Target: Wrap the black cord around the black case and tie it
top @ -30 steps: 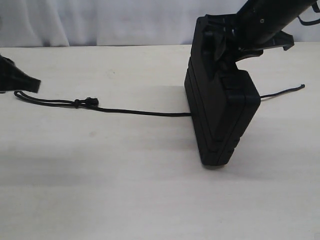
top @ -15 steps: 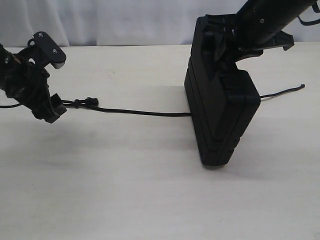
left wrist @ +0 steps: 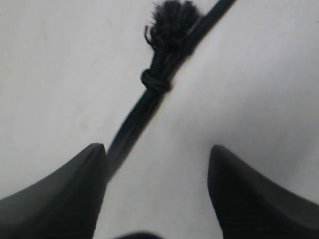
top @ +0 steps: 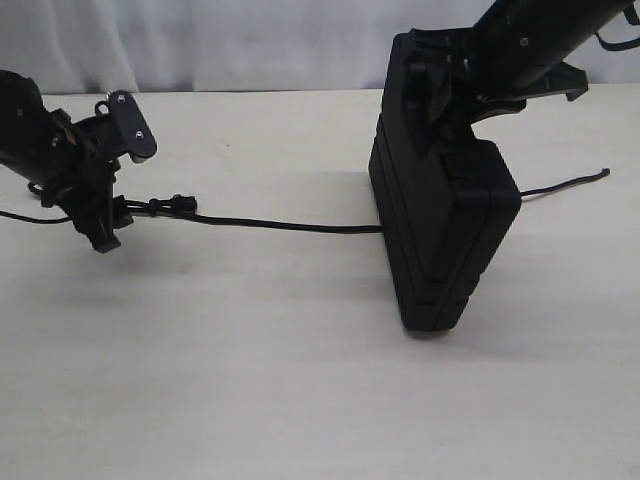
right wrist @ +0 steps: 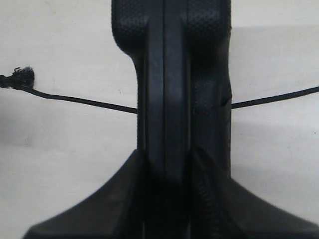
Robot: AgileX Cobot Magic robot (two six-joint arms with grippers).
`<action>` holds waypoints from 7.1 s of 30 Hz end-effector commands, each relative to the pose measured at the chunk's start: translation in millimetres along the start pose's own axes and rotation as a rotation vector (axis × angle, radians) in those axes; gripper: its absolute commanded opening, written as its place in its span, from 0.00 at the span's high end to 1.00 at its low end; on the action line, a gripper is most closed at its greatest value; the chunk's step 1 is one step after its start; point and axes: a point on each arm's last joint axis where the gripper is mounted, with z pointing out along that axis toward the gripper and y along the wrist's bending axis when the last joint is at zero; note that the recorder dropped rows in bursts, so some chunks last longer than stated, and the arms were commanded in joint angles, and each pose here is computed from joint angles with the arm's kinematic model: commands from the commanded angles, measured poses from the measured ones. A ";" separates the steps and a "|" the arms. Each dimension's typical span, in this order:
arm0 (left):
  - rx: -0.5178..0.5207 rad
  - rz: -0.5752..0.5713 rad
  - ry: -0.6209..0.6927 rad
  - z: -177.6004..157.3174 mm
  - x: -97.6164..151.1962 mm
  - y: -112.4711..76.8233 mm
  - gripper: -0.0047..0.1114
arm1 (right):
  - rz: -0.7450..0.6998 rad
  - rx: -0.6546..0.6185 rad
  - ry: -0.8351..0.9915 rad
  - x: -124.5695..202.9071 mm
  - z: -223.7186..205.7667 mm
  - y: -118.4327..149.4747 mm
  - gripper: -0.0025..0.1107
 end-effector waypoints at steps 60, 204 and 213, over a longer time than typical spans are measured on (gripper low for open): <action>0.727 0.047 -0.288 -10.9 -48.9 -26.2 0.58 | 0.013 -0.024 -0.009 0.2 -4.0 1.6 0.94; -0.307 0.205 -0.478 -32.5 -143.5 -9.7 0.96 | 0.013 -0.024 -0.009 0.2 -4.0 1.6 0.94; -0.316 0.222 -0.506 -26.2 -151.8 -18.4 0.96 | 0.013 -0.024 -0.009 0.2 -4.0 1.6 0.94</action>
